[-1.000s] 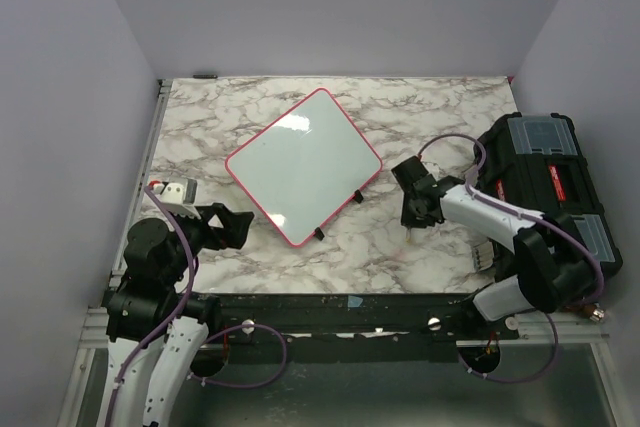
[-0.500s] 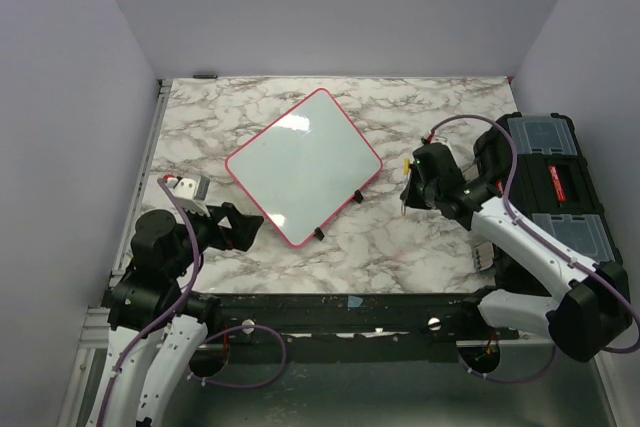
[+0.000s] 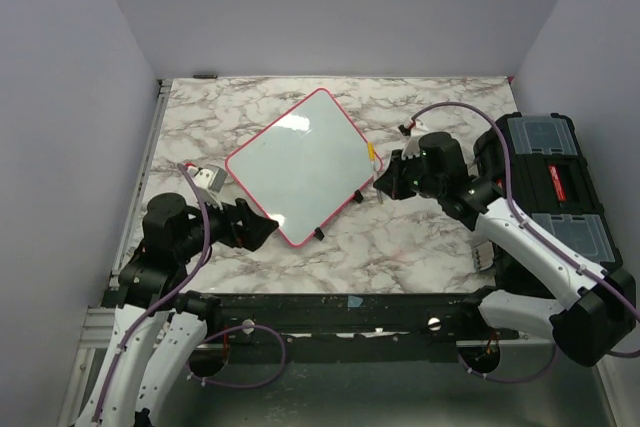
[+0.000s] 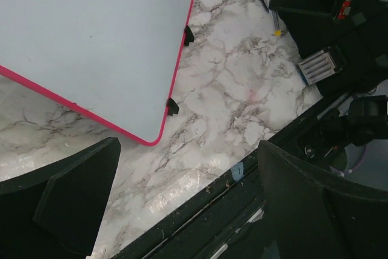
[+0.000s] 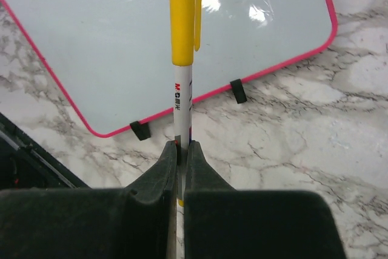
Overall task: Write a sentence on the whiteboard
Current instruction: Open the whiteboard marker at the center of the board.
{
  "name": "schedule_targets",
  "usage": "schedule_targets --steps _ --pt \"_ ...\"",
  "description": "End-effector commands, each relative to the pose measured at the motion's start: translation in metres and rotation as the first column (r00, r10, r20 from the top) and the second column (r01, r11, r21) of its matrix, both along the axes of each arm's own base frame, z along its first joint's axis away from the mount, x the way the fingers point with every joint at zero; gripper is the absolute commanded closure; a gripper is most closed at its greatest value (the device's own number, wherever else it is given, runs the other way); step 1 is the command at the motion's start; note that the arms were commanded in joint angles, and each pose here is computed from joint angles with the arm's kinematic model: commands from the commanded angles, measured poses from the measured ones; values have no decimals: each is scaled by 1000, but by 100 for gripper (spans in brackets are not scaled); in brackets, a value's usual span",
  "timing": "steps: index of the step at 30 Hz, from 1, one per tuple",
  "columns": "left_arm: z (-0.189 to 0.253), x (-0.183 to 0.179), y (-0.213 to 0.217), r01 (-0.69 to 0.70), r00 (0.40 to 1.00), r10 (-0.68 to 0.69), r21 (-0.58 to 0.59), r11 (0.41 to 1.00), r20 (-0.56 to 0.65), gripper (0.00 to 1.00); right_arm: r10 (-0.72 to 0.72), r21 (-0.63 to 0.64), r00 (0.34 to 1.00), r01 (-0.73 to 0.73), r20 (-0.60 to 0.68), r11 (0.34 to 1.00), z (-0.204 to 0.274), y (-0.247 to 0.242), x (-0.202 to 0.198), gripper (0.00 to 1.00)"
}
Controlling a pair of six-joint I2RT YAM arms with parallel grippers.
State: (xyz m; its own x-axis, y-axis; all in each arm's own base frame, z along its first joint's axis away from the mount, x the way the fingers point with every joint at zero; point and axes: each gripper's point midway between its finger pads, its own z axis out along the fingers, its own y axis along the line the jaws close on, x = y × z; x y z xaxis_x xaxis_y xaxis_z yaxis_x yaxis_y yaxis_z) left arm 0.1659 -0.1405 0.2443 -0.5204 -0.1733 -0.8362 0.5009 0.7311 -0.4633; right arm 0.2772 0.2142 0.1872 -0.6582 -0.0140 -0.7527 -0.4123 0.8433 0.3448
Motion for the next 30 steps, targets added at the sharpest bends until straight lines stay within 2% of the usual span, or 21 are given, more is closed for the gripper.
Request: schedule_targets --steps 1,6,16,25,30 --pt "9 -6 -11 52 997 -54 -46 998 -49 2 152 74 976 -165 157 983 46 30 -5 99" --pt "22 -7 -12 47 996 -51 -59 997 -69 3 226 36 954 -237 199 971 51 50 -18 99" --pt "50 3 -7 -92 977 66 -123 988 -204 15 353 -93 900 -341 254 936 51 102 -51 99" --pt "56 4 -18 -40 970 2 -148 988 -245 24 452 -180 847 -417 278 891 47 125 -72 99" --pt "58 6 -29 5 962 -56 -187 982 -267 25 490 -207 818 -446 301 871 50 132 -80 99"
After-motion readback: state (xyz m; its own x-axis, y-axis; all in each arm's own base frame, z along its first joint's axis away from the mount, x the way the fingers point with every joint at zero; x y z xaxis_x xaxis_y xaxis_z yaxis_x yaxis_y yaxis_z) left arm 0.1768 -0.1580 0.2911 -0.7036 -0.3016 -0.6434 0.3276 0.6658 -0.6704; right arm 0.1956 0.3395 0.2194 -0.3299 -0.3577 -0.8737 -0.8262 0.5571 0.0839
